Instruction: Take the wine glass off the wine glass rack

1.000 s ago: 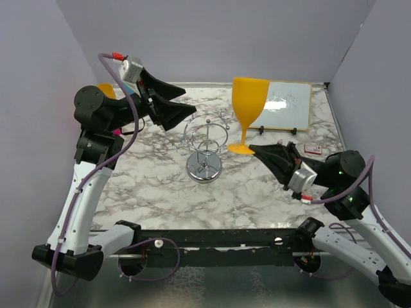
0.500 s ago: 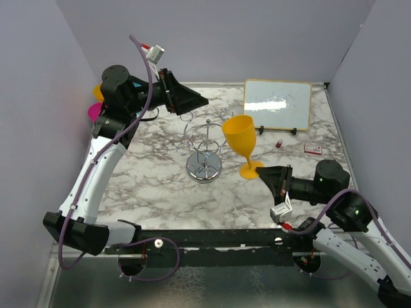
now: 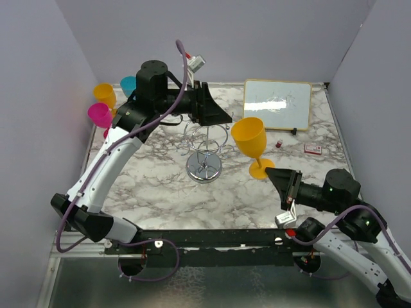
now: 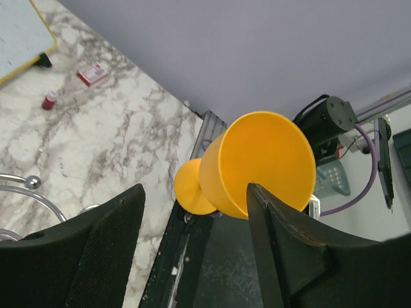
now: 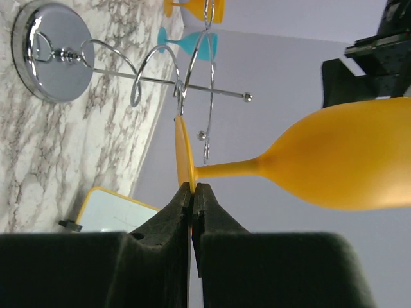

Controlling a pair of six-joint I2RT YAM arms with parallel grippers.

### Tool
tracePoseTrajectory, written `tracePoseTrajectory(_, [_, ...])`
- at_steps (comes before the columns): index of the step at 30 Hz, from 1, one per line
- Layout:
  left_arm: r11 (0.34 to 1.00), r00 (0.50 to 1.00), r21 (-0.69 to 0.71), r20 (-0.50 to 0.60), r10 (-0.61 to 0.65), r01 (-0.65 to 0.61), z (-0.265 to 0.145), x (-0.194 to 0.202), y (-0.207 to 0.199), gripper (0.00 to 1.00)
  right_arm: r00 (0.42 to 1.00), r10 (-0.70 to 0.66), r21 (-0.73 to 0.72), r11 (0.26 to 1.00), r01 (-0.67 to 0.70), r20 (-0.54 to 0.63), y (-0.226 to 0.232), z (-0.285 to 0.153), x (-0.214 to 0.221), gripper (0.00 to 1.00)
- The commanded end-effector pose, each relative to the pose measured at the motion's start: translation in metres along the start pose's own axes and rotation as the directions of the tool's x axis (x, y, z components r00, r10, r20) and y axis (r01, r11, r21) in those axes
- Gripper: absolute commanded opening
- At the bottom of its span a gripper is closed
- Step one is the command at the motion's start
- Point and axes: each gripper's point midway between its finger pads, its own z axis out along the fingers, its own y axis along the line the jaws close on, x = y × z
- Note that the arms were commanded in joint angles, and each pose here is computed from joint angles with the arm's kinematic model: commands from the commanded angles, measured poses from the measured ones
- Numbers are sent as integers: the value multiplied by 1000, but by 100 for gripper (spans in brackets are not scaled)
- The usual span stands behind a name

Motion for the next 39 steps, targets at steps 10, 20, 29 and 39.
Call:
tracePoseTrajectory(10, [997, 980, 1, -184, -74, 76, 36, 51, -9, 56, 996, -89, -15, 996, 88, -24, 0, -6, 0, 2])
tracePoseTrajectory(20, [997, 969, -15, -236, -76, 74, 31, 70, -7, 14, 991, -127, -39, 991, 126, -31, 9, -4, 1, 2])
tracePoseTrajectory(29, [997, 989, -22, -132, 70, -74, 21, 35, -25, 0, 994, -106, 119, 987, 110, -40, -17, -17, -5, 100])
tracePoseTrajectory(39, [810, 918, -529, 132, 374, -254, -34, -60, 9, 0, 997, 72, 193, 979, -65, -29, -24, -41, -12, 99])
